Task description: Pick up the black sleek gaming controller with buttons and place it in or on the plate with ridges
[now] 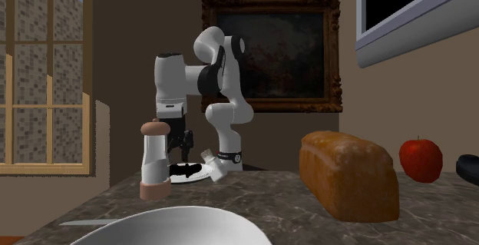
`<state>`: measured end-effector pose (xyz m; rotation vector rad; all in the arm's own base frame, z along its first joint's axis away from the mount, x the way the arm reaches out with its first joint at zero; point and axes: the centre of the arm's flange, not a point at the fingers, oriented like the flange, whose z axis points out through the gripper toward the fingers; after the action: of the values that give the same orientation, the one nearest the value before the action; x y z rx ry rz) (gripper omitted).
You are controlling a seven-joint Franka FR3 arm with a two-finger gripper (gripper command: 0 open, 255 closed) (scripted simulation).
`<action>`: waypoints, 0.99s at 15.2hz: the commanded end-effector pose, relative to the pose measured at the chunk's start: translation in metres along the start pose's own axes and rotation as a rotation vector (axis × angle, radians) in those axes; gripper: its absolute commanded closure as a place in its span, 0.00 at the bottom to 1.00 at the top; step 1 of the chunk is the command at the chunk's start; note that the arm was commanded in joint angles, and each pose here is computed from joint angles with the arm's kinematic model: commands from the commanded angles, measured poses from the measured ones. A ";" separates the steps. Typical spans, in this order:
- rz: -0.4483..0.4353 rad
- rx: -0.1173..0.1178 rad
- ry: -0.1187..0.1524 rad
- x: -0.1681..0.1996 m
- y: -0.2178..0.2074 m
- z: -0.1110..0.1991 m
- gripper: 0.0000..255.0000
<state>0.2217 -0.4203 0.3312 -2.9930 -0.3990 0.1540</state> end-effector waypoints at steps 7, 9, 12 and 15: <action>0.000 0.000 0.000 0.000 0.000 -0.040 0.00; 0.000 0.000 0.000 0.000 0.000 -0.050 0.00; 0.000 0.000 0.000 0.000 0.000 -0.050 0.00; 0.000 0.000 0.000 0.000 0.000 -0.050 0.00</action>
<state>0.2275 -0.4255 0.3805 -2.9931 -0.3990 0.1539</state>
